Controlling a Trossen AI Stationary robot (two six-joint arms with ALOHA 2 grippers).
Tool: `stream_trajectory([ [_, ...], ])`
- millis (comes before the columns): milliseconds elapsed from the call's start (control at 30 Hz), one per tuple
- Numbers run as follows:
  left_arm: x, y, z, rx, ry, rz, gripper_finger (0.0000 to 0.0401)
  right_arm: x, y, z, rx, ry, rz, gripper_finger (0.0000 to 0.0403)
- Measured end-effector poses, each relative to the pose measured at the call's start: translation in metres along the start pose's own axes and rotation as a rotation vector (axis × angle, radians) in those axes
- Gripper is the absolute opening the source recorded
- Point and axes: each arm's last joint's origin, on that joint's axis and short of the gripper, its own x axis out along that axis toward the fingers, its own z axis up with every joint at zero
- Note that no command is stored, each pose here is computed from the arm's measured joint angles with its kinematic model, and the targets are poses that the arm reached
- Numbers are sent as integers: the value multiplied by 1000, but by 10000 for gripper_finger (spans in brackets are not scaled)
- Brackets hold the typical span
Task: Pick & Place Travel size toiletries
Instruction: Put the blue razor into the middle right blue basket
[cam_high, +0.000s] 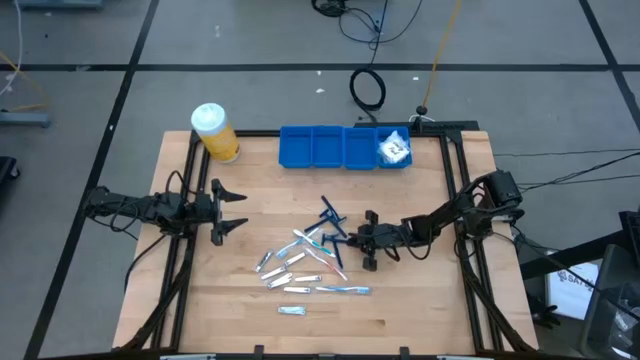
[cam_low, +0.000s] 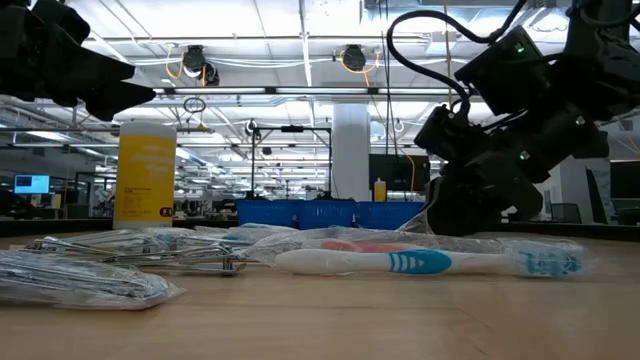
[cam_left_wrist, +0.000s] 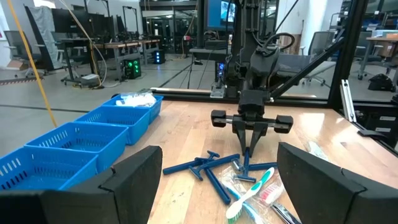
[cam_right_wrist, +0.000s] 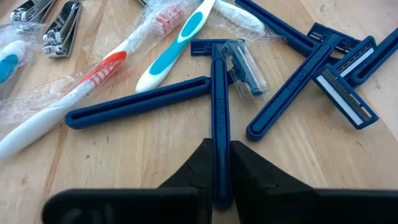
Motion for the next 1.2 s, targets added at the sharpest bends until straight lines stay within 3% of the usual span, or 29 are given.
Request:
stream_trajectory([
  [767, 0, 0, 0, 0, 0, 0, 310, -35, 4, 47, 6, -270, 99, 23],
  [1000, 0, 0, 0, 0, 0, 0, 310, -37, -10, 58, 101, -369, -2, 23],
  [1200, 0, 0, 0, 0, -1, 0, 310, -34, -40, 63, 170, -396, -97, 23],
])
